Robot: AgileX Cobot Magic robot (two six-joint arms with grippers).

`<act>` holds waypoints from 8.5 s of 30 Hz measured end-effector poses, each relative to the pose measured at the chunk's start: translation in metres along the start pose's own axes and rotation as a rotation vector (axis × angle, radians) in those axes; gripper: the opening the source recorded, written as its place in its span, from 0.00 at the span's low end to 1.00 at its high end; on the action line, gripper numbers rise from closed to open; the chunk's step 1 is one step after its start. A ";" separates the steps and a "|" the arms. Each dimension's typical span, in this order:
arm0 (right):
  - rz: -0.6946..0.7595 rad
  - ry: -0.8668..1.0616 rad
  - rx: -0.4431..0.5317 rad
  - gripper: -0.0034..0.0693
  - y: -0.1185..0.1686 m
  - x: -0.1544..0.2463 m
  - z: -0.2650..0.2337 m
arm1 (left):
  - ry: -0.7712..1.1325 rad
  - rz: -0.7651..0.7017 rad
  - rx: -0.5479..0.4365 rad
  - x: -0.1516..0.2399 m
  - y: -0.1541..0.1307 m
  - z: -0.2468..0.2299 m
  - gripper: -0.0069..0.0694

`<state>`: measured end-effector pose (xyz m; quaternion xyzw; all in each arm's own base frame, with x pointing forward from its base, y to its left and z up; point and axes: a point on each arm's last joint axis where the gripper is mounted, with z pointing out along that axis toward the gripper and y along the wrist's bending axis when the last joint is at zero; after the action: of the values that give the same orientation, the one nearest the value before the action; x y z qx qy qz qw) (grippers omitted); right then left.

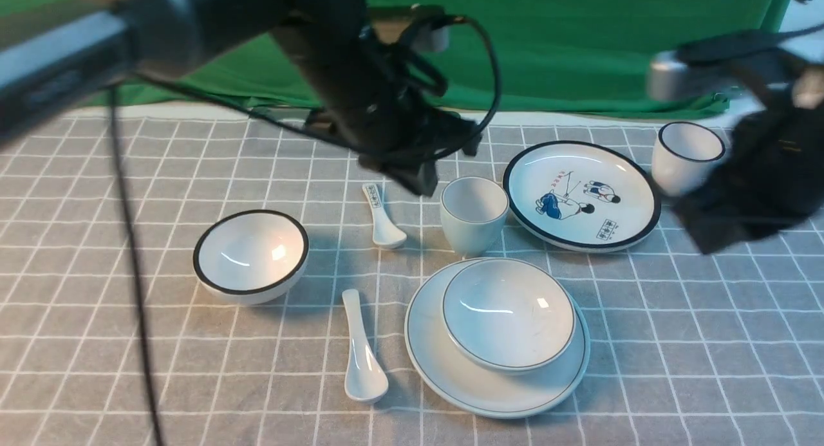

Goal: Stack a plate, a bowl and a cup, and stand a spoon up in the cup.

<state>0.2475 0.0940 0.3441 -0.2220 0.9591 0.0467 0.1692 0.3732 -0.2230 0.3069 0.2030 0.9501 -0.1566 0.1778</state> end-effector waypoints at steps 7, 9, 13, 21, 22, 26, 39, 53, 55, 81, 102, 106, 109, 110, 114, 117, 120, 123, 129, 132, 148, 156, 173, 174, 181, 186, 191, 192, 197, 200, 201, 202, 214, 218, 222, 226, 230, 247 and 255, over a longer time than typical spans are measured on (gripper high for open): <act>0.027 -0.127 0.017 0.07 0.006 0.064 -0.021 | -0.022 0.024 -0.048 -0.030 0.011 0.049 0.52; 0.033 -0.134 0.017 0.07 0.007 0.073 -0.020 | -0.034 0.019 -0.049 -0.034 0.013 0.063 0.63; 0.035 -0.133 0.017 0.07 0.009 0.085 -0.018 | -0.049 -0.013 -0.052 -0.036 0.019 0.089 0.81; 0.036 -0.142 0.018 0.07 0.009 0.086 -0.017 | 0.007 -0.100 -0.061 -0.029 0.026 0.121 0.63; 0.036 -0.142 0.018 0.07 0.009 0.086 -0.017 | 0.016 -0.108 -0.062 -0.028 0.026 0.122 0.54; 0.036 -0.146 0.019 0.07 0.008 0.086 -0.017 | 0.042 -0.115 -0.070 -0.026 0.027 0.121 0.24; 0.036 -0.155 0.020 0.07 0.008 0.085 -0.017 | -0.008 0.008 -0.057 -0.021 -0.017 -0.006 0.13; 0.036 -0.158 0.020 0.07 0.008 0.085 -0.017 | 0.206 0.050 -0.052 0.021 -0.050 0.076 0.13; 0.036 -0.158 0.020 0.07 0.008 0.085 -0.017 | 0.226 0.046 -0.059 0.022 -0.048 0.082 0.13; 0.036 -0.167 0.021 0.07 0.008 0.084 -0.017 | 0.115 0.079 -0.098 0.001 -0.054 0.041 0.65; 0.036 -0.194 0.023 0.09 0.008 0.082 -0.018 | 0.260 -0.334 -0.212 0.075 0.040 0.062 0.26; 0.036 -0.195 0.024 0.09 0.008 0.082 -0.018 | 0.267 -0.331 -0.222 0.076 0.044 0.080 0.45; 0.036 -0.195 0.024 0.09 0.008 0.082 -0.018 | 0.257 -0.331 -0.222 0.075 0.047 0.090 0.63; 0.036 -0.197 0.024 0.09 0.008 0.081 -0.018 | 0.254 -0.332 -0.222 0.075 0.048 0.095 0.69; 0.037 -0.198 0.024 0.10 0.008 0.081 -0.018 | 0.282 -0.369 -0.235 0.080 0.052 0.111 0.79; 0.037 -0.198 0.024 0.10 0.008 0.081 -0.018 | 0.291 -0.380 -0.243 0.081 0.054 0.114 0.74; 0.037 -0.198 0.024 0.10 0.008 0.081 -0.018 | 0.294 -0.379 -0.255 0.081 0.056 0.114 0.57; 0.037 -0.198 0.024 0.10 0.008 0.081 -0.018 | 0.306 -0.349 -0.256 0.082 0.056 0.112 0.25; 0.037 -0.198 0.024 0.11 0.008 0.081 -0.018 | 0.241 -0.284 -0.224 0.074 0.042 0.076 0.25; 0.037 -0.198 0.024 0.12 0.008 0.081 -0.018 | 0.048 -0.170 -0.176 0.061 0.011 0.031 0.25; 0.034 -0.187 0.023 0.14 0.008 0.083 -0.016 | -0.686 0.181 0.151 0.066 -0.091 0.013 0.25; 0.028 -0.195 0.025 0.14 0.008 0.082 -0.016 | -0.908 0.211 0.233 0.081 -0.076 0.027 0.25; 0.028 -0.201 0.025 0.14 0.008 0.081 -0.016 | -0.848 0.270 0.185 0.085 -0.068 0.073 0.25; 0.028 -0.201 0.025 0.15 0.008 0.081 -0.016 | -0.843 0.270 0.183 0.085 -0.068 0.075 0.25; 0.028 -0.201 0.025 0.16 0.008 0.081 -0.016 | -0.786 0.268 0.163 0.089 -0.065 0.082 0.25; 0.028 -0.201 0.025 0.16 0.008 0.081 -0.016 | -0.774 0.270 0.158 0.090 -0.065 0.083 0.28; 0.025 -0.198 0.024 0.17 0.008 0.080 -0.023 | -0.740 0.268 0.143 0.091 -0.064 0.082 0.40; 0.023 -0.212 0.025 0.17 0.008 0.078 -0.031 | -0.723 0.268 0.133 0.092 -0.063 0.077 0.46; 0.017 -0.319 0.035 0.17 0.010 0.080 -0.060 | -0.690 0.290 0.102 0.094 -0.064 0.055 0.57; 0.010 -0.478 0.055 0.17 0.012 0.089 -0.090 | -0.670 0.298 0.075 0.096 -0.062 0.028 0.55; -0.004 -0.623 0.094 0.17 0.013 0.108 -0.115 | -0.661 0.309 0.048 0.098 -0.059 0.005 0.47; -0.005 -0.628 0.099 0.17 0.013 0.107 -0.115 | -0.661 0.308 0.047 0.099 -0.059 0.001 0.44; -0.025 -1.414 0.267 0.15 0.020 0.241 -0.115 | -0.783 0.138 -0.082 0.216 0.010 -0.124 0.09; -0.036 -1.481 0.269 0.16 0.021 0.250 -0.100 | -0.848 0.081 -0.042 0.269 0.022 -0.113 0.09; -0.037 -1.486 0.268 0.18 0.021 0.250 -0.098 | -0.957 0.085 -0.005 0.297 0.026 -0.111 0.10; -0.036 -1.470 0.268 0.19 0.021 0.249 -0.095 | -0.998 0.089 0.005 0.305 0.027 -0.114 0.10; -0.036 -1.466 0.267 0.20 0.021 0.249 -0.095 | -0.999 0.089 0.006 0.306 0.027 -0.114 0.11; -0.035 -1.466 0.268 0.24 0.021 0.249 -0.095 | -1.052 0.105 -0.027 0.314 0.030 -0.120 0.11; -0.035 -1.465 0.268 0.25 0.021 0.249 -0.095 | -1.200 -0.003 -0.325 0.368 0.061 -0.097 0.11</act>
<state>-0.0010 -0.0052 0.3469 -0.1268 0.5944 0.0626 0.7916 0.0589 -0.0125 0.2315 0.0487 0.6965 -0.0967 0.7093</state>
